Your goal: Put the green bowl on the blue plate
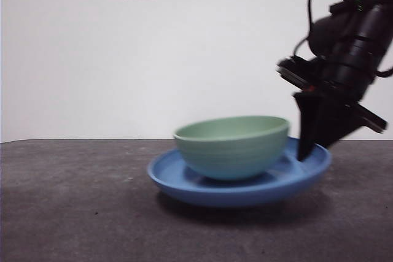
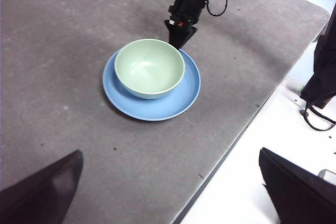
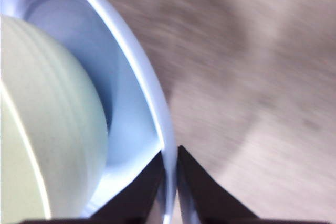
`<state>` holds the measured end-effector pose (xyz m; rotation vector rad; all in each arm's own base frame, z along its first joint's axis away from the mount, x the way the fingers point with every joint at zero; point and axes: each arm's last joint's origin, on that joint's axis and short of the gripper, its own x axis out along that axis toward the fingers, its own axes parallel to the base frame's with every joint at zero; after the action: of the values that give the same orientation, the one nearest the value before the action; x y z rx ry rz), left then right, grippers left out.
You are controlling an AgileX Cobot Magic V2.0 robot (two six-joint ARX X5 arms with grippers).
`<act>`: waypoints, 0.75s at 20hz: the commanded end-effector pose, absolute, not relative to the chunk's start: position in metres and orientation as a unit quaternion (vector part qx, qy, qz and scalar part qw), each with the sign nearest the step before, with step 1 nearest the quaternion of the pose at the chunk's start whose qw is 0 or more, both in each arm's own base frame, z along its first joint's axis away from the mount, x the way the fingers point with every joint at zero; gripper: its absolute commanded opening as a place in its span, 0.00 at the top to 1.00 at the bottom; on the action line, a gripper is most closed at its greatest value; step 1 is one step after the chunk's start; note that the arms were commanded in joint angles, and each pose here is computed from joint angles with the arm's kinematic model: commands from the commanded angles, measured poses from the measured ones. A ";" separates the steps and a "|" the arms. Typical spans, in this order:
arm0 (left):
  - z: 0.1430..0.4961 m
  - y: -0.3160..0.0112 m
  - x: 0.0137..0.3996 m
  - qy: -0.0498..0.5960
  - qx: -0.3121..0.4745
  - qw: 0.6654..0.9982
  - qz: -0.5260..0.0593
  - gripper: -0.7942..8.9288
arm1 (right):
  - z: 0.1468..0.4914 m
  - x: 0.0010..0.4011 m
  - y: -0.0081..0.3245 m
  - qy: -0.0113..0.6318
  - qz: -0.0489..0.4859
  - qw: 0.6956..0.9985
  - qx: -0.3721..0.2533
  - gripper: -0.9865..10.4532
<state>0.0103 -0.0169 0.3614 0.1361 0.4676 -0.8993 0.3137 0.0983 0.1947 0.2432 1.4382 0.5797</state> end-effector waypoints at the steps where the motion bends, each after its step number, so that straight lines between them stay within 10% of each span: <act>1: 0.364 -0.017 0.010 0.215 0.064 0.873 -0.433 0.36 | 0.199 0.317 0.116 0.643 0.273 0.705 0.122 0.90; 15: 0.364 -0.017 0.010 0.215 0.064 0.873 -0.433 0.36 | 0.194 0.317 0.161 0.621 0.304 0.707 0.152 0.90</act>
<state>0.0103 -0.0169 0.3614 0.1361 0.4676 -0.8993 0.3129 0.1559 0.1943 0.3216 1.3791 0.6673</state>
